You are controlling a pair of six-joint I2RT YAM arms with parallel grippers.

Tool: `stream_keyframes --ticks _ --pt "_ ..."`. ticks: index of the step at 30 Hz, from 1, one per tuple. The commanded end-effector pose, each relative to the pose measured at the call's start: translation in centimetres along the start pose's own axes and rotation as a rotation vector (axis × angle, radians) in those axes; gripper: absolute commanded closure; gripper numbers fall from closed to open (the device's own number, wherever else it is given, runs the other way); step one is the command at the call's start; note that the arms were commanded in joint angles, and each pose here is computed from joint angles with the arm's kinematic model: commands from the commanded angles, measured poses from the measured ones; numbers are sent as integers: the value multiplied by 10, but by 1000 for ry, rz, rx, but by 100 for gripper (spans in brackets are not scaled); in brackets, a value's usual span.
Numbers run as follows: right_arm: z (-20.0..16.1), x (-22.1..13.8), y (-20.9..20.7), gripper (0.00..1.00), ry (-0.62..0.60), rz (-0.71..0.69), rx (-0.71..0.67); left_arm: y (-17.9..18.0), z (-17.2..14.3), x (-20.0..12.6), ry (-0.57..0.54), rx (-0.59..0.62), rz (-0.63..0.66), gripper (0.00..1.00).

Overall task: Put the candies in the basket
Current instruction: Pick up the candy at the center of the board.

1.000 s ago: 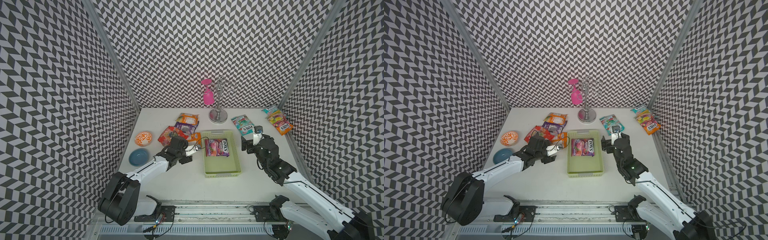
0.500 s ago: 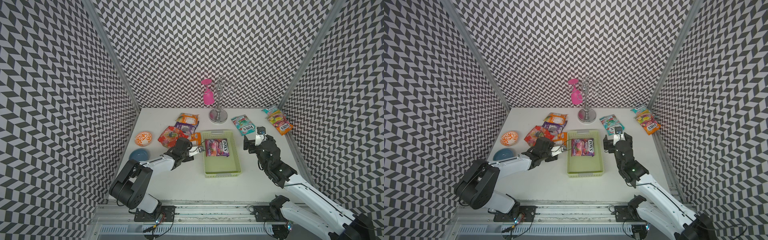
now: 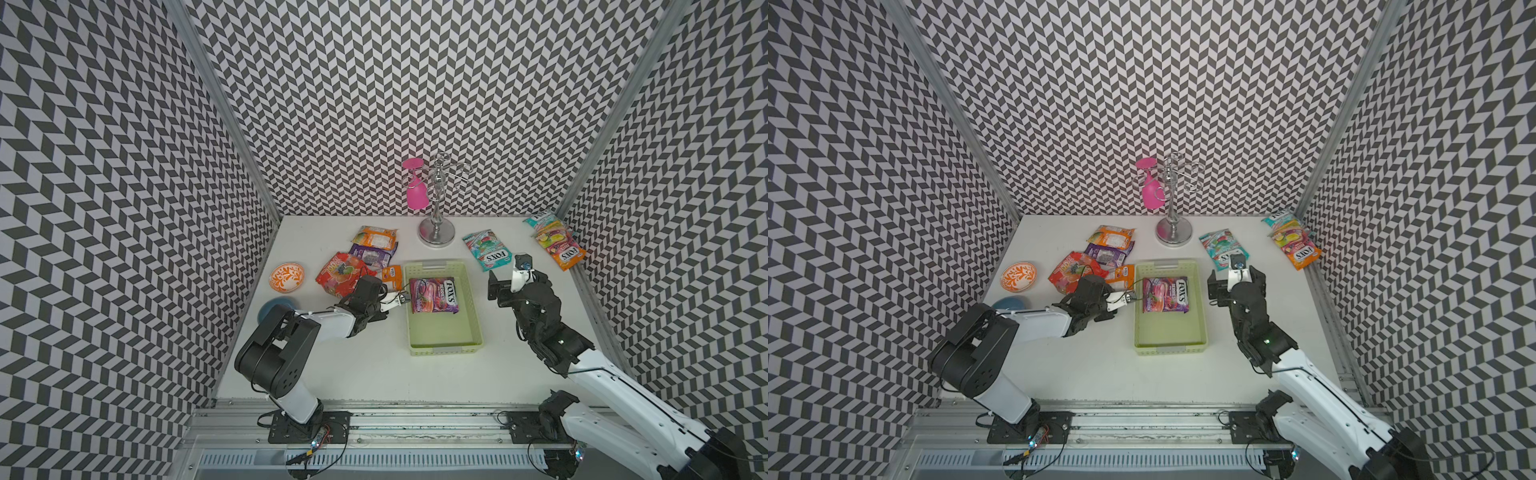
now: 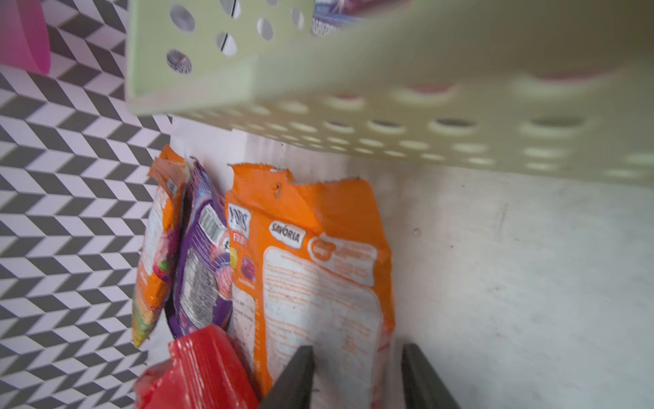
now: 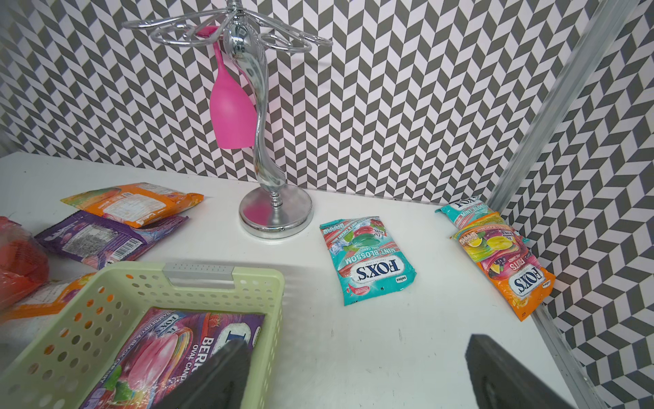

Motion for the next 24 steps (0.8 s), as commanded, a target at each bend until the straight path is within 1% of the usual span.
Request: stream_keyframes --ticks 1,7,10,13,17,21,24 --pt "6 -2 -1 1 -48 6 37 0 -8 6 70 30 15 71" --pt "4 -1 -2 1 -44 -6 34 17 -15 -5 67 -11 52 100" --pt "7 0 1 1 -45 21 45 18 -14 -16 47 -3 52 100" --pt "5 1 0 1 -39 -2 33 24 -10 -30 22 -21 42 100" --pt "5 1 2 1 -37 23 44 39 -2 -56 -29 -54 69 100" --pt "2 3 1 1 -29 3 30 61 7 -73 -49 -92 97 100" --pt "3 4 4 1 -25 31 40 79 17 -86 -75 -108 102 100"
Point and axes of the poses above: each gripper's point midway between its finger pads, its own x axis out along the fingers, its own y axis along the line the jaws close on, z = x × y, the point moved 8 cm from there along -x, back along the fingers, and after that the axes turned 8 degrees about x, right-handed, at the moved point
